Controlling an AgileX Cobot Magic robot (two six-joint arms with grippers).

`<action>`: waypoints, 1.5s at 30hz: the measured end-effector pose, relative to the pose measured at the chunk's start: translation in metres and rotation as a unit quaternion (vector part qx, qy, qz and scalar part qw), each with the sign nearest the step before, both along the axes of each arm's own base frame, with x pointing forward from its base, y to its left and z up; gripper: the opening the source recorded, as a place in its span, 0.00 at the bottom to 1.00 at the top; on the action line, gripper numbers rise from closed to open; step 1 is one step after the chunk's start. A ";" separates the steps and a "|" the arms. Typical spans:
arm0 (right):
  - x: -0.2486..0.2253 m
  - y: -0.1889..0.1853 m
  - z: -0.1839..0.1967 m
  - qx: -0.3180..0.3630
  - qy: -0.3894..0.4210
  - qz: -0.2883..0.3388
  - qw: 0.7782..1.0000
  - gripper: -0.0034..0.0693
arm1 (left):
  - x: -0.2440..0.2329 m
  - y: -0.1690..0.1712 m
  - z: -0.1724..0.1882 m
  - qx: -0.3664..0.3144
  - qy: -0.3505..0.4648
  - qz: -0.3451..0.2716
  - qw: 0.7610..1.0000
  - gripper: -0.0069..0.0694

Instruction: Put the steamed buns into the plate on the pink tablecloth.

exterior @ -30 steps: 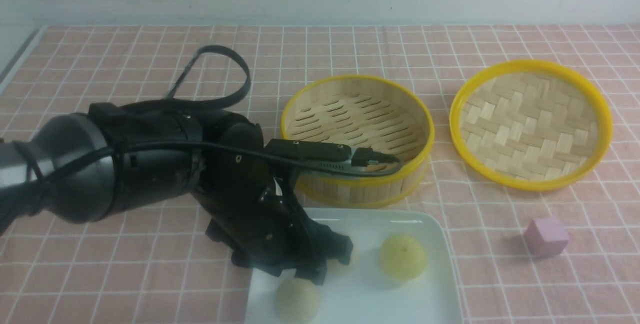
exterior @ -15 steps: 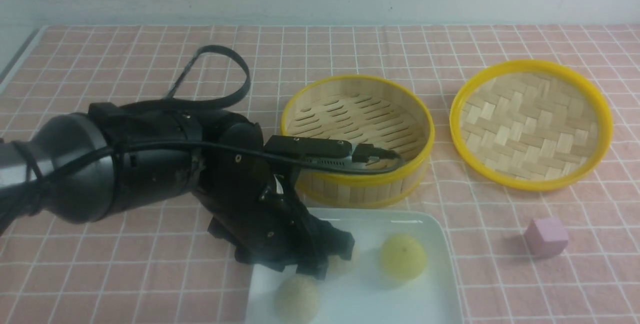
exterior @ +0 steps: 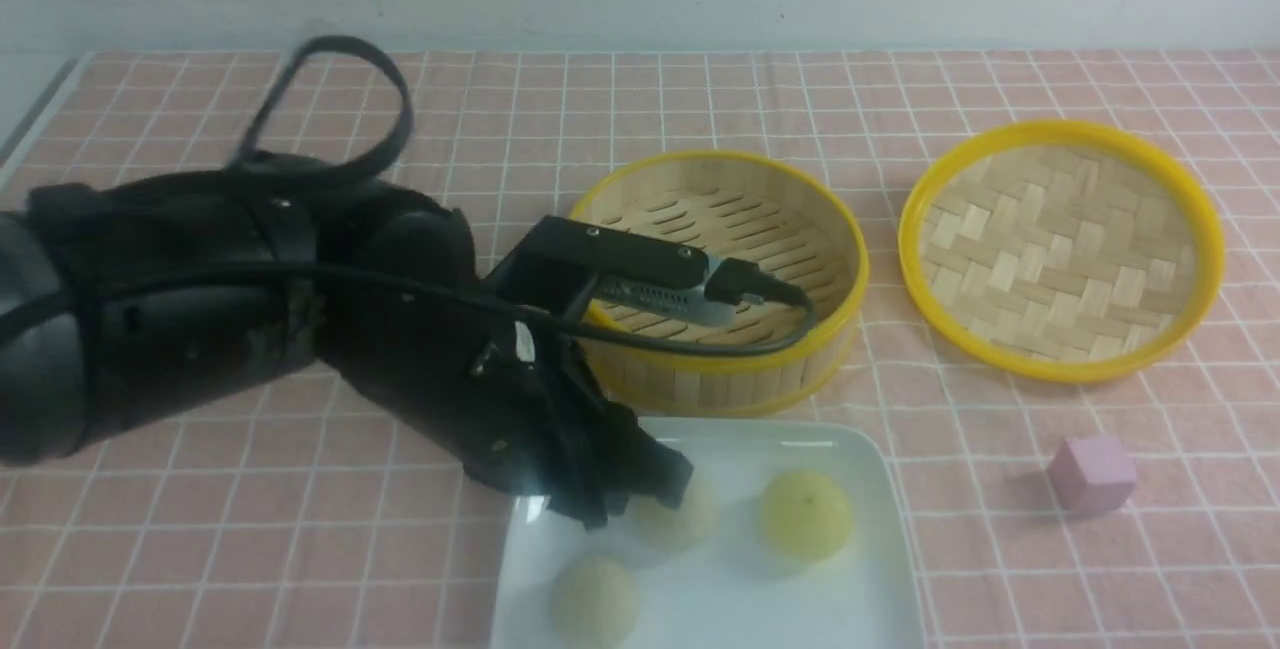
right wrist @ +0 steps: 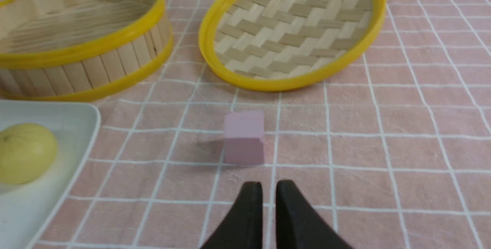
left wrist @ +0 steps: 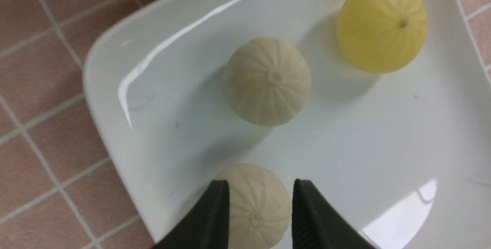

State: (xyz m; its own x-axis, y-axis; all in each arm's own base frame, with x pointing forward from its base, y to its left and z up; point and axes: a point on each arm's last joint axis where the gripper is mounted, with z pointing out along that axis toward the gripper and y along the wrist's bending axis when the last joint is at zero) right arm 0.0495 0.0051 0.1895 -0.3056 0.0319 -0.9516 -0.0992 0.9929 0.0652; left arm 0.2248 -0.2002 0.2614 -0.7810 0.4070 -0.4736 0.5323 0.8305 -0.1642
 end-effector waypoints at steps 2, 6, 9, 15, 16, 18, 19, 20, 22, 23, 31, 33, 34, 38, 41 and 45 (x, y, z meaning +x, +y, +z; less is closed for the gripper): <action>0.000 -0.001 -0.009 -0.001 0.010 -0.009 1.000 0.11 | -0.003 0.004 0.009 -0.001 -0.014 -0.004 1.000 0.40; 0.002 -0.002 -0.016 -0.001 0.012 -0.024 1.000 0.11 | -0.016 0.018 0.035 -0.007 -0.048 -0.011 0.999 0.38; 0.002 -0.002 -0.016 0.000 0.004 -0.025 1.000 0.12 | -0.032 0.034 0.058 -0.008 -0.078 -0.016 0.997 0.37; 0.002 -0.002 -0.016 0.000 0.003 -0.025 1.000 0.13 | -0.068 0.072 0.095 -0.001 -0.117 -0.004 0.993 0.37; 0.002 -0.002 -0.016 0.000 0.003 -0.025 1.000 0.13 | -0.080 0.084 0.103 0.000 -0.117 0.006 0.993 0.35; 0.002 -0.002 -0.016 0.000 0.002 -0.025 1.000 0.13 | -0.101 0.101 0.107 0.000 -0.105 0.016 0.994 0.26; 0.002 -0.002 -0.016 0.000 0.002 -0.025 1.000 0.13 | -0.103 0.103 0.108 -0.002 -0.106 0.017 0.994 0.25; 0.002 -0.002 -0.016 0.000 0.002 -0.025 1.000 0.14 | -0.115 0.111 0.106 -0.015 -0.107 0.016 0.994 0.18; 0.002 -0.002 -0.016 0.000 0.002 -0.025 1.000 0.14 | -0.126 0.117 0.100 -0.051 -0.123 0.016 0.991 0.12; 0.002 -0.002 -0.016 0.000 0.002 -0.025 1.000 0.14 | -0.131 0.119 0.096 -0.089 -0.153 0.019 0.984 0.10; 0.002 -0.002 -0.016 0.000 0.002 -0.025 1.000 0.16 | -0.130 0.117 0.067 -0.211 -0.244 0.040 0.946 0.09; 0.002 -0.002 -0.016 0.000 0.002 -0.025 1.000 0.17 | -0.129 0.116 0.060 -0.208 -0.241 0.040 0.947 0.09; 0.002 -0.002 -0.016 0.000 0.002 -0.025 1.000 0.17 | -0.129 0.116 0.059 -0.207 -0.241 0.040 0.947 0.09; 0.002 -0.002 -0.016 0.000 0.002 -0.025 1.000 0.18 | -0.129 0.117 0.048 -0.194 -0.226 0.040 0.954 0.09; 0.002 -0.002 -0.016 0.000 0.002 -0.025 1.000 0.18 | -0.131 0.118 0.044 -0.180 -0.211 0.039 0.960 0.10; 0.002 -0.002 -0.016 0.000 0.002 -0.025 1.000 0.19 | -0.132 0.119 0.041 -0.164 -0.200 0.037 0.965 0.11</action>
